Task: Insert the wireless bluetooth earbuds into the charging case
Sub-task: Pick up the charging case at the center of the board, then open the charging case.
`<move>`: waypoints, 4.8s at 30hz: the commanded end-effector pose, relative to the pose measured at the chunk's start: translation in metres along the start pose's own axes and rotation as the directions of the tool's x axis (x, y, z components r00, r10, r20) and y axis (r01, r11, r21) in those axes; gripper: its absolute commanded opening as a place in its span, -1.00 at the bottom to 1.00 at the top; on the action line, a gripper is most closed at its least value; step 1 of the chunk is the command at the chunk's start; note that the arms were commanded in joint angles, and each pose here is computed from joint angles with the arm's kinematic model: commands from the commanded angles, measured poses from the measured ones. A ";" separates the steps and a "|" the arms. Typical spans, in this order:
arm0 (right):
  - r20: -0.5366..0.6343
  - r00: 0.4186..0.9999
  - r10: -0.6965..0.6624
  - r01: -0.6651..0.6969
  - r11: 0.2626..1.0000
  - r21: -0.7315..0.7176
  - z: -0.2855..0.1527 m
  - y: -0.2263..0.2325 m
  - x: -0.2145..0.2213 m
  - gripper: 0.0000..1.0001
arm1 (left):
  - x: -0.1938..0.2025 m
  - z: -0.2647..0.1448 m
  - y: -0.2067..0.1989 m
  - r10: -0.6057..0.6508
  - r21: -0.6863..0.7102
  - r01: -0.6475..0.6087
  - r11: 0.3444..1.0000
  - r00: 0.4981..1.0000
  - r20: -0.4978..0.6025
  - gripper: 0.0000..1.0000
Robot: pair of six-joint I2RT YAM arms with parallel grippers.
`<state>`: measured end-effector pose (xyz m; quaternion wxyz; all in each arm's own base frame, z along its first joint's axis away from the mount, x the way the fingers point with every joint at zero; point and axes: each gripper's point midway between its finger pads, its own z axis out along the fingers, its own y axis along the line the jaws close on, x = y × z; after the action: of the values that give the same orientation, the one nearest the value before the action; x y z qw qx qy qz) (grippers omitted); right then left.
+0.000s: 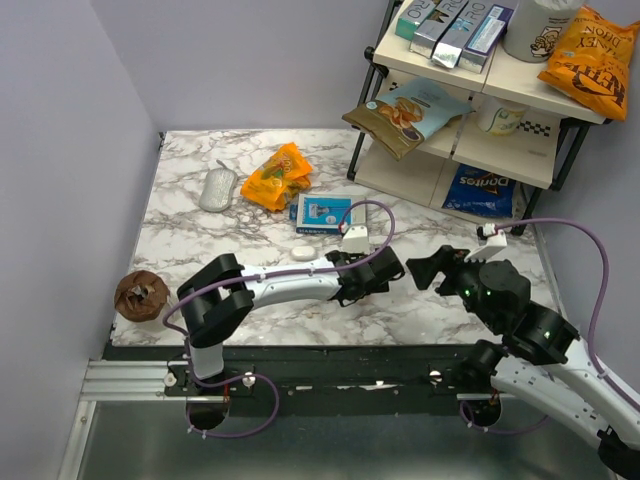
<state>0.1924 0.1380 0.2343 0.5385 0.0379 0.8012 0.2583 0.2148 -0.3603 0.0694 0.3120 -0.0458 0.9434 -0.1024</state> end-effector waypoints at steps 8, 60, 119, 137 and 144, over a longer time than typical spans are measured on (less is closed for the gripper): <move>-0.045 0.999 -0.018 0.019 1.000 0.006 -0.006 -0.005 0.009 0.76 | 0.025 0.019 0.010 0.053 -0.092 -0.059 0.994 0.997 -0.063 0.80; 0.057 0.998 -0.029 0.028 0.999 0.024 -0.021 0.000 -0.034 0.76 | -0.007 -0.006 0.002 0.150 0.011 -0.152 0.988 0.981 0.124 -1.00; -0.383 0.831 -0.405 0.196 0.856 -0.479 0.055 0.122 0.045 0.75 | -0.062 -0.177 0.004 0.136 0.116 -0.912 0.393 0.182 0.974 -1.00; -0.369 0.844 -0.389 0.241 0.890 -0.387 0.053 0.102 0.038 0.75 | -0.062 -0.180 0.009 0.146 0.097 -0.908 0.408 0.170 0.974 -1.00; -0.367 0.847 -0.384 0.250 0.898 -0.362 0.053 0.096 0.037 0.75 | -0.063 -0.180 0.010 0.147 0.095 -0.905 0.414 0.169 0.975 -1.00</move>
<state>0.1970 0.2661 0.2371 0.3769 -0.2517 0.8331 0.3170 0.1605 -0.3123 0.2247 0.7286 0.4180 0.4725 -0.2668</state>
